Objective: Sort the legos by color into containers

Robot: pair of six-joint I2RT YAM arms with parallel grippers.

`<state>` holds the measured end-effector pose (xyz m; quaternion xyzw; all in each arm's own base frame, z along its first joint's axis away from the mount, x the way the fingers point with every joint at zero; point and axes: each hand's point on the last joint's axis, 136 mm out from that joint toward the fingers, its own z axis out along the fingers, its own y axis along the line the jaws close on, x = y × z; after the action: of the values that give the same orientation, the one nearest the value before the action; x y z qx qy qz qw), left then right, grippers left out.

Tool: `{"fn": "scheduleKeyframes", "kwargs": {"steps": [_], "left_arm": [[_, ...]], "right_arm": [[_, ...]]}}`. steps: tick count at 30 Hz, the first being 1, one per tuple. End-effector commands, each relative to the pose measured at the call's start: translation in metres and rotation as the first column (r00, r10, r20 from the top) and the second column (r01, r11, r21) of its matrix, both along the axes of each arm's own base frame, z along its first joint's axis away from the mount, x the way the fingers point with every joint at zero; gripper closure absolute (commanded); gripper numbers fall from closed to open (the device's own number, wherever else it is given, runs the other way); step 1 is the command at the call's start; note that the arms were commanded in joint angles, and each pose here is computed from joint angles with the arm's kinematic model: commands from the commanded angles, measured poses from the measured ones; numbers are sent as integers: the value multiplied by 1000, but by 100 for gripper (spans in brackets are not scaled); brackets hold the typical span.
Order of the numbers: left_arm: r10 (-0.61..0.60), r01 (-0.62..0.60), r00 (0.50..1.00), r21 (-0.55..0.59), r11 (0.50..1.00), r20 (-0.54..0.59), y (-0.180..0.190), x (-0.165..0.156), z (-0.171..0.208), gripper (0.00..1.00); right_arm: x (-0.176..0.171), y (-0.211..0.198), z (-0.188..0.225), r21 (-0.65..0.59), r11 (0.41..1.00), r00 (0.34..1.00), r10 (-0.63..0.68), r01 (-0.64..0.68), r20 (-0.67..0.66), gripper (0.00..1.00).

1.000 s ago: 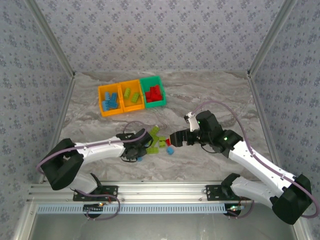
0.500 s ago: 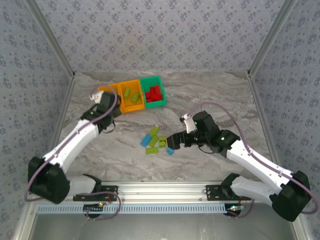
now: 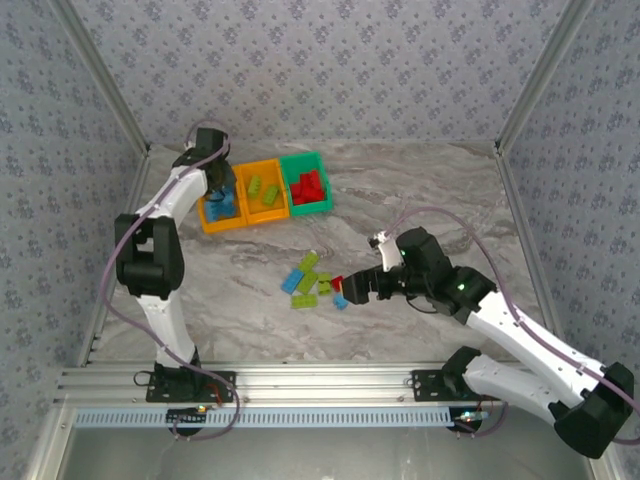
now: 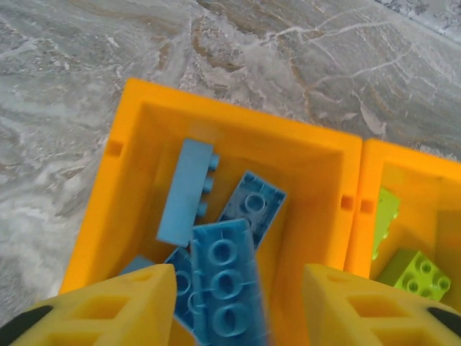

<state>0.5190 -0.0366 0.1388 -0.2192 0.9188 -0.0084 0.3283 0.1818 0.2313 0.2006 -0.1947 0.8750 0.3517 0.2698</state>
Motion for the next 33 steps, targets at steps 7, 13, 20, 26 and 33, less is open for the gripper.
{"fn": "scheduleKeyframes", "kwargs": {"steps": [7,13,20,26,33], "left_arm": [[-49,57,997,-138,989,55,-18,-46,57,51],[-232,257,952,-111,960,197,-57,-128,105,51],[-738,738,630,107,666,242,-128,-232,125,47],[-911,910,344,157,383,229,-152,-292,89,34],[-944,921,263,239,307,200,-146,-306,78,20]], "right_arm": [[19,-26,-12,-43,970,971,-240,239,-12,0],[31,-17,-42,-165,953,961,-267,254,-65,1],[50,7,-72,-353,906,960,-272,232,-68,7],[68,36,-95,-447,870,958,-273,208,-85,14],[79,60,-136,-527,828,946,-298,190,-127,32]]}}
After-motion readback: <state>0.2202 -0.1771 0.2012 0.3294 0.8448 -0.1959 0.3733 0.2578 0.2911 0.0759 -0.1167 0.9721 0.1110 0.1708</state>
